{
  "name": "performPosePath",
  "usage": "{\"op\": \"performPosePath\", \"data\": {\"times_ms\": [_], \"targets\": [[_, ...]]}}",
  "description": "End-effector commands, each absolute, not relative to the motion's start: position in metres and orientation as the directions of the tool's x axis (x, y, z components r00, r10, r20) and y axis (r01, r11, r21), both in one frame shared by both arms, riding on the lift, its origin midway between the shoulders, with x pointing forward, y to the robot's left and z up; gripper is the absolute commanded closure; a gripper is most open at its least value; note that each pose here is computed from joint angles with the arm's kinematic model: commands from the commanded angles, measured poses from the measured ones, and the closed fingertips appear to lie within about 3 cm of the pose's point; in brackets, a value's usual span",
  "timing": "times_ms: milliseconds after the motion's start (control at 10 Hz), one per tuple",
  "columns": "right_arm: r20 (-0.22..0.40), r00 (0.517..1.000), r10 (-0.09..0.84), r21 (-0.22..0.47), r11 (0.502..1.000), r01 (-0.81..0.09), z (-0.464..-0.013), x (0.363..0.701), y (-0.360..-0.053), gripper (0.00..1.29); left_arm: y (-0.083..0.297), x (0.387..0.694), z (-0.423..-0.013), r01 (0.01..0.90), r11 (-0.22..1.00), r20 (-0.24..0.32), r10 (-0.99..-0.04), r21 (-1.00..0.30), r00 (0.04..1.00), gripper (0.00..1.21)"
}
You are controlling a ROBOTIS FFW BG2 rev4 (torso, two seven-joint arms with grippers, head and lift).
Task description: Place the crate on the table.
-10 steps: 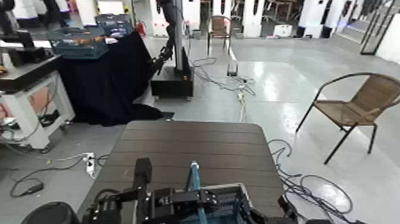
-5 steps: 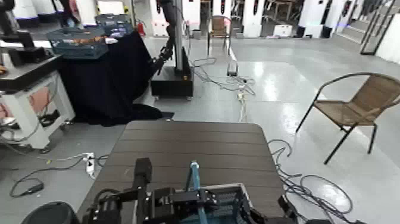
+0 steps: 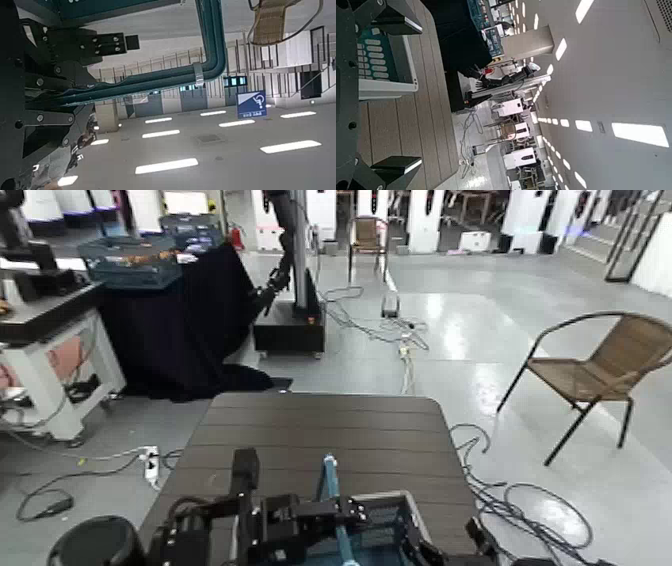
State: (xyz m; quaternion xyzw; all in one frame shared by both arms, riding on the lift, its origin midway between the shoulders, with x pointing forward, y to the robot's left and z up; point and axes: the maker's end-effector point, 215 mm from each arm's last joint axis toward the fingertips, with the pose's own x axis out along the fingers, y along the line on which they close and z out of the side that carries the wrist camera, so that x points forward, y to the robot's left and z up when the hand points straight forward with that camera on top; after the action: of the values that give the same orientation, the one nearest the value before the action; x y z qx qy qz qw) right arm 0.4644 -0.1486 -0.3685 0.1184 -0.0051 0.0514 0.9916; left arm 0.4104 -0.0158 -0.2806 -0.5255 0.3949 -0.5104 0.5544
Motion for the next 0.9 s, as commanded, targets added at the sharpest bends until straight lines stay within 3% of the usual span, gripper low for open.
{"op": "performPosePath", "data": {"times_ms": [100, 500, 900], "targets": [[0.024, 0.994, 0.102, 0.236, 0.966, -0.105, -0.368, 0.465, -0.147, 0.15, -0.012, 0.447, -0.292, 0.204, -0.035, 0.077, -0.977, -0.978, 0.199, 1.15], [0.026, 0.994, 0.108, 0.237, 0.965, -0.111, -0.367, 0.466, -0.144, 0.15, -0.009, 0.498, -0.298, 0.308, 0.012, 0.057, -0.975, -0.951, 0.214, 1.15], [0.025, 0.993, 0.114, 0.238, 0.964, -0.117, -0.368, 0.466, -0.142, 0.15, -0.008, 0.530, -0.298, 0.333, 0.040, 0.040, -0.973, -0.942, 0.229, 1.15]]}}
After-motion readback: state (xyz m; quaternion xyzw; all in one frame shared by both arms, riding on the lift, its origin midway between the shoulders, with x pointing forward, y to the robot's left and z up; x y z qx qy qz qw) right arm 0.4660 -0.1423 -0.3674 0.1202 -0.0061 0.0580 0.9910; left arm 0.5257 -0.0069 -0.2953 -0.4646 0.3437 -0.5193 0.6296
